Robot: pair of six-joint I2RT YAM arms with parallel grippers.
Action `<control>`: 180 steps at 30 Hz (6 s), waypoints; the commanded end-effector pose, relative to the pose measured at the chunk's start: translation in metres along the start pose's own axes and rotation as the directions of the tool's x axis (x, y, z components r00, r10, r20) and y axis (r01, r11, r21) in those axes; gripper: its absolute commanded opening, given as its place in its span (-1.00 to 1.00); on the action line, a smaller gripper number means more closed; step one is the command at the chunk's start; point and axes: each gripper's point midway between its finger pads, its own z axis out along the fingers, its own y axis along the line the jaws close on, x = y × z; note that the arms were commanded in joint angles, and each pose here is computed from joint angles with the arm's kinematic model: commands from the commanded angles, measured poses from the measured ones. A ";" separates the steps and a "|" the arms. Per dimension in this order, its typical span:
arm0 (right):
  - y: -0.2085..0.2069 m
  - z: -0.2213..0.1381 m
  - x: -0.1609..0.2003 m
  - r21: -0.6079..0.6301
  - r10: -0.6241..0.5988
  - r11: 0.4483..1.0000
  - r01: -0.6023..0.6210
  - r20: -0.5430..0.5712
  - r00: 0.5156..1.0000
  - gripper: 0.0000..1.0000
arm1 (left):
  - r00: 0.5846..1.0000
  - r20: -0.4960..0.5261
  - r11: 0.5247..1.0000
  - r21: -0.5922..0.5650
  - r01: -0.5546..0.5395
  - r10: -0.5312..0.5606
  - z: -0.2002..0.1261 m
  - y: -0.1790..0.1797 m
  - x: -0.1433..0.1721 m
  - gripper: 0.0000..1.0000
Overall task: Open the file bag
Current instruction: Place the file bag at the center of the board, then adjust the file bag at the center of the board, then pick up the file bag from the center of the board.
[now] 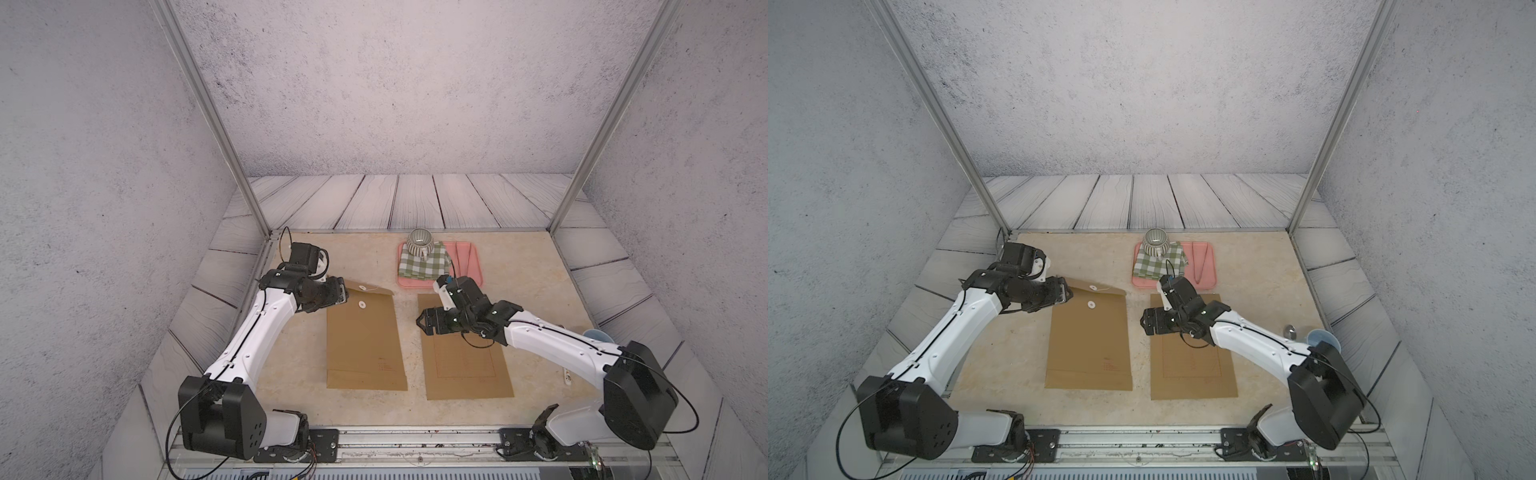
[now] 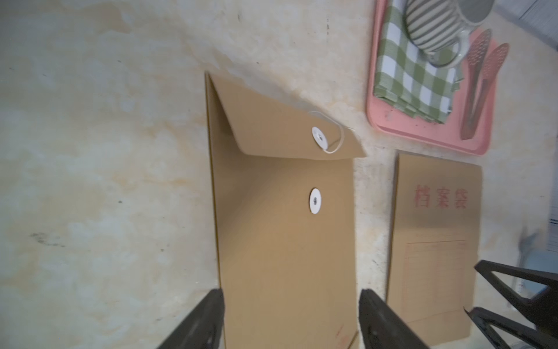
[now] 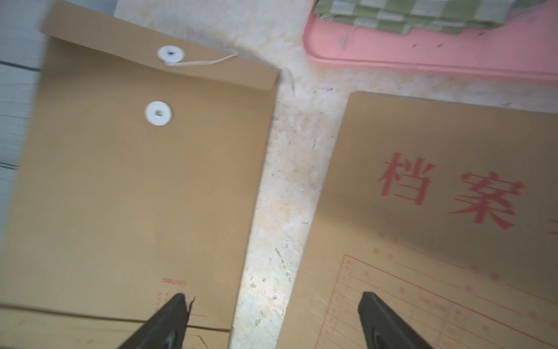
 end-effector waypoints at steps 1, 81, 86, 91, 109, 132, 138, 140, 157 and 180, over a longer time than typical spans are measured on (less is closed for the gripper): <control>0.029 0.021 -0.021 -0.075 -0.015 0.997 0.017 0.026 1.000 0.77 | 0.999 0.045 0.995 -0.102 0.014 -0.009 -0.002 0.018 -0.010 0.44; -0.046 0.165 -0.085 0.125 0.044 0.992 -0.027 -0.142 0.989 -0.05 | 0.971 -0.055 0.920 -0.335 0.201 -0.232 0.207 0.070 -0.029 -1.00; -0.038 0.183 -0.078 0.079 0.044 0.996 -0.029 -0.190 0.981 -0.29 | 0.972 -0.047 0.919 -0.338 0.201 -0.229 0.204 0.072 -0.036 -1.00; -0.035 0.170 -0.089 0.091 0.030 0.996 -0.016 -0.156 0.987 -0.26 | 0.975 -0.029 0.920 -0.338 0.200 -0.222 0.198 0.071 -0.044 -1.00; -0.092 -0.016 -0.040 0.302 0.120 0.946 -0.121 0.022 0.993 0.81 | 0.983 0.107 0.987 -0.029 0.155 -0.151 0.122 -0.011 -0.108 -0.20; -0.211 -0.055 0.095 0.339 0.629 0.723 -0.602 0.036 0.776 0.84 | 0.962 -0.204 0.942 0.318 -0.108 0.179 0.149 -0.202 0.107 -0.23; -0.206 -0.050 0.111 0.320 0.652 0.719 -0.618 0.001 0.759 0.79 | 0.943 -0.287 0.948 0.309 -0.075 0.168 0.179 -0.201 0.128 -0.38; -0.205 -0.048 0.114 0.314 0.650 0.722 -0.616 -0.005 0.760 0.76 | 0.938 -0.306 0.956 0.286 -0.070 0.161 0.186 -0.195 0.134 -0.40; -0.165 -0.055 0.082 0.040 0.572 0.819 -0.572 0.025 0.820 0.16 | 0.910 -0.406 0.994 0.100 -0.042 0.079 0.218 -0.143 0.171 -0.72; -0.187 -0.081 0.108 0.271 0.612 0.752 -0.601 0.053 0.789 0.61 | 0.910 -0.408 0.997 0.059 -0.049 0.069 0.218 -0.137 0.171 -0.80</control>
